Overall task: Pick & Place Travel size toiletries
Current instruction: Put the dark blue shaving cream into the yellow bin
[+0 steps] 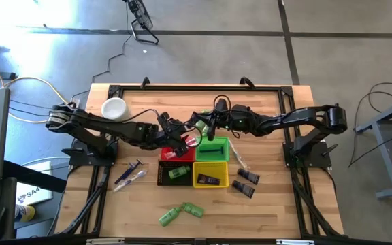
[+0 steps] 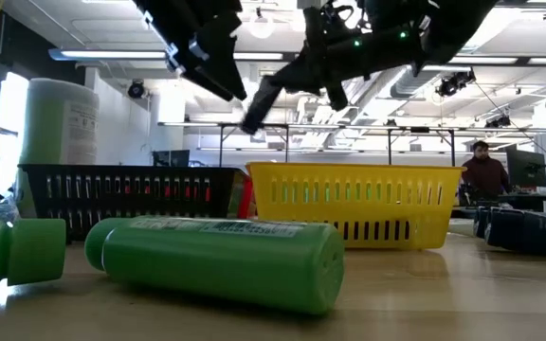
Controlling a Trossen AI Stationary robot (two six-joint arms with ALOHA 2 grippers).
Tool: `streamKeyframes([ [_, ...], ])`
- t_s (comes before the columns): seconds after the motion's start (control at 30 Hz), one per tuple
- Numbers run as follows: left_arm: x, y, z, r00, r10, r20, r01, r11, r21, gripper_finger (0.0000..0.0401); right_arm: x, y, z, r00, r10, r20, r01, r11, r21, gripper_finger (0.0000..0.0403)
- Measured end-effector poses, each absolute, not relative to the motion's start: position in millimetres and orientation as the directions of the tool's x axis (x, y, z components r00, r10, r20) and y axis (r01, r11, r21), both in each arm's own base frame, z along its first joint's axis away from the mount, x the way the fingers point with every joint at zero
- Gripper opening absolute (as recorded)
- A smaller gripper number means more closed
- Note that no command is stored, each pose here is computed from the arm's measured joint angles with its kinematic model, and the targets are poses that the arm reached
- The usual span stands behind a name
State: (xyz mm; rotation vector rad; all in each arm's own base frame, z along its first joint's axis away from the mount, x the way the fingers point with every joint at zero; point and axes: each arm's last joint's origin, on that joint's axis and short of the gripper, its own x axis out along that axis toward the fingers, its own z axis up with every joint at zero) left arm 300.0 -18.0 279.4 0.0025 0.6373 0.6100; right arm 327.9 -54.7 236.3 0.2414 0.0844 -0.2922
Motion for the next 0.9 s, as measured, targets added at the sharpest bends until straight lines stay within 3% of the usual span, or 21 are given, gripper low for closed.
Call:
streamKeyframes([
  [0.13,298,-18,291,0.618,0.540,-0.572,-0.536,0.821,0.197,0.0241,314,-51,247,0.952,-0.237,-0.194,0.272,0.946,0.178,0.0003],
  [0.4,298,-16,288,0.600,0.580,-0.550,-0.598,0.783,0.173,0.0233,279,-39,269,0.946,0.010,-0.325,0.058,0.978,0.199,0.0003],
  [0.63,296,-18,261,0.608,0.581,-0.541,-0.645,0.759,0.090,0.0164,267,-33,263,0.891,0.140,-0.433,-0.026,0.966,0.257,0.0003],
  [0.9,296,-23,261,0.625,0.574,-0.530,-0.667,0.744,0.019,0.0100,268,-17,251,0.822,0.252,-0.511,-0.111,0.950,0.291,0.0003],
])
